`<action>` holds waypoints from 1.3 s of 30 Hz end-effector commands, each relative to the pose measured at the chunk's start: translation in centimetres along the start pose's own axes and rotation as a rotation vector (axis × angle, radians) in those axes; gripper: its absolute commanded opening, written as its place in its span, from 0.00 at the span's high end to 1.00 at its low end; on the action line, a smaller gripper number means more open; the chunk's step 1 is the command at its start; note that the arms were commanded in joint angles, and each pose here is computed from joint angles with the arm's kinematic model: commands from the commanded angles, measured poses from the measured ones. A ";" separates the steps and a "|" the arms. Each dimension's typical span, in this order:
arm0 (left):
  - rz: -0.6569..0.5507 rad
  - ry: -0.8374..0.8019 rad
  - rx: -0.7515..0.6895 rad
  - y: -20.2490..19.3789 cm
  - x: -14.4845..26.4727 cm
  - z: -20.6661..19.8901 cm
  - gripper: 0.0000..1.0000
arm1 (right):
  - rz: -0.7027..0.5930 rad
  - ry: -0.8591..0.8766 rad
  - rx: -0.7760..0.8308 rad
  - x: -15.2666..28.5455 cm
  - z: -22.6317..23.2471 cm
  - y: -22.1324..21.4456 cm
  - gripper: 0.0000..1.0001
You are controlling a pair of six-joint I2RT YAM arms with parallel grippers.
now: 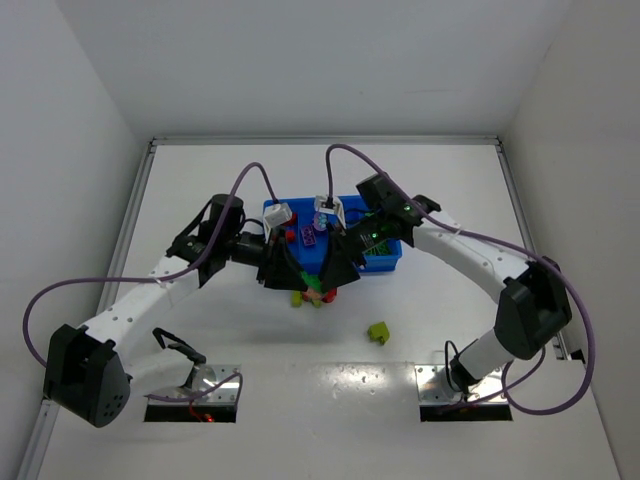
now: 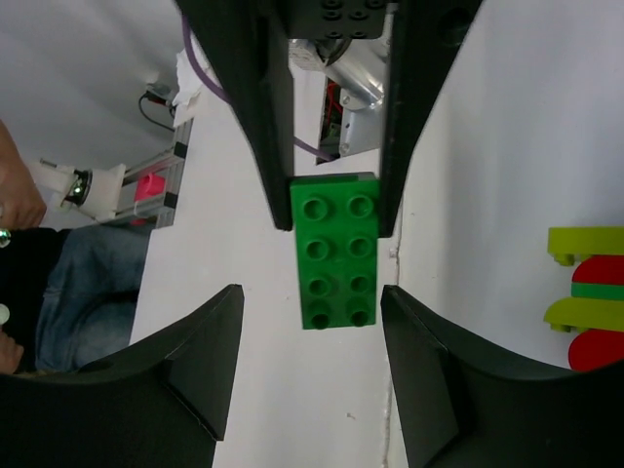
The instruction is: Sort the legos into containers by color
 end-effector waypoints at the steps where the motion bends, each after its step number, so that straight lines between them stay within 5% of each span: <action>1: -0.023 -0.049 -0.091 1.8 0.2 -1.9 0.96 | -0.024 0.011 0.041 -0.2 0.0 1.5 0.41; 10: -0.023 -0.050 -0.082 1.8 0.2 -2.0 0.96 | -0.004 0.031 0.062 -1.5 0.2 1.5 0.41; 15: -0.027 -0.041 -0.090 2.0 0.2 -1.8 0.96 | 0.008 0.044 0.067 -2.2 0.3 1.3 0.49; 18: -0.027 -0.041 -0.090 2.0 0.2 -1.8 0.96 | 0.005 0.044 0.065 -2.2 0.4 1.4 0.59; 22: -0.023 -0.040 -0.079 1.6 0.1 -1.7 0.96 | 0.001 0.044 0.054 -2.3 0.1 1.6 0.90; 25: -0.015 -0.040 -0.059 0.6 0.1 -1.5 0.96 | -0.021 0.030 0.048 -1.8 -0.2 2.0 0.99; 39: -0.013 -0.012 -0.038 -1.8 0.3 -1.6 0.96 | -0.249 -0.094 0.053 6.4 -2.5 8.3 1.00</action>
Point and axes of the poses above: each gripper's point midway between its finger pads, its own x axis back along the fingers, its own z axis along the line the jaws close on, y = z × x, the point moved 1 cm from there along x, back along the fingers, and after that the axes turned 1 degree about -x, right-handed, at the moved point
